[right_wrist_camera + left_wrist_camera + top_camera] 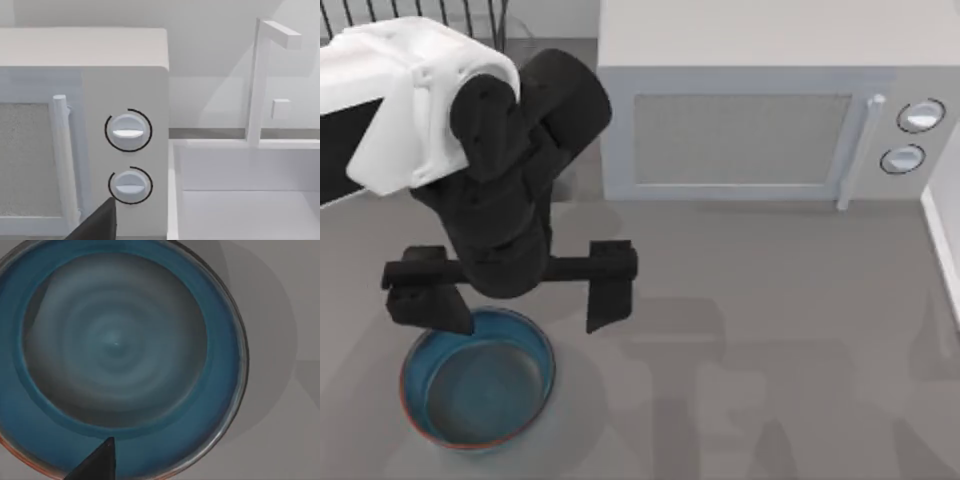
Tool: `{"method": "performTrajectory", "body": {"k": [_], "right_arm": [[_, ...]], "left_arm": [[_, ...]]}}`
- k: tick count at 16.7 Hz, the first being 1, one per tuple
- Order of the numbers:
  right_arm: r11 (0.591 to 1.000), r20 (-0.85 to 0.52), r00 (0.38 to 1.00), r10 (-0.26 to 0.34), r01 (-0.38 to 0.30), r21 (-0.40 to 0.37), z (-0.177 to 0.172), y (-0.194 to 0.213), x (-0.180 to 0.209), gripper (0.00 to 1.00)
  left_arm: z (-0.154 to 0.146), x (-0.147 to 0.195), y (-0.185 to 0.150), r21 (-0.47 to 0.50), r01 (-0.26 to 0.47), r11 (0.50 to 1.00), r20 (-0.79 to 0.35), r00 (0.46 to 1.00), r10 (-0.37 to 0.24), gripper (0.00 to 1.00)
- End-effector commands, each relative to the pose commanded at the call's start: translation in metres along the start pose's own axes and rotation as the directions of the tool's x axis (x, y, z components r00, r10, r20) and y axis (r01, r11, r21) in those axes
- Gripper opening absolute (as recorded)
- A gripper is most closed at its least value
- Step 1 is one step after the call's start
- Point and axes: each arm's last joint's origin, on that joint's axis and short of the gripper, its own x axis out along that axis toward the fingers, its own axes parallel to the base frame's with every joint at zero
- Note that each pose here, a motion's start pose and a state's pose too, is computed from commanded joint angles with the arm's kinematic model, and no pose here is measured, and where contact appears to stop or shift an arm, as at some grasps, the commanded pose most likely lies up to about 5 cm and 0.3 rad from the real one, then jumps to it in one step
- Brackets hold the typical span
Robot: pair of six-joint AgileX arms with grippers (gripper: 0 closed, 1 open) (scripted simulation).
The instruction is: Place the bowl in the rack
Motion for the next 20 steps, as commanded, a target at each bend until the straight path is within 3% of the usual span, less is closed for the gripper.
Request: {"method": "performTrajectory", "body": {"k": [3, 10, 20], "right_arm": [[1.0, 0.0, 1.0, 0.0, 0.0, 0.0, 0.0, 0.0, 0.0, 1.0], [1.0, 0.0, 1.0, 0.0, 0.0, 0.0, 0.0, 0.0, 0.0, 1.0], [1.0, 0.0, 1.0, 0.0, 0.0, 0.0, 0.0, 0.0, 0.0, 1.0]], "left_arm": [[0.004, 0.004, -0.015, 0.002, -0.032, 0.999, -0.044, 0.999, 0.032, 1.0], [0.005, 0.009, -0.015, 0.0, -0.034, 0.999, -0.047, 0.998, 0.034, 1.0], [0.0, 0.103, -0.013, 0.002, -0.033, 0.999, -0.046, 0.998, 0.033, 1.0]]}}
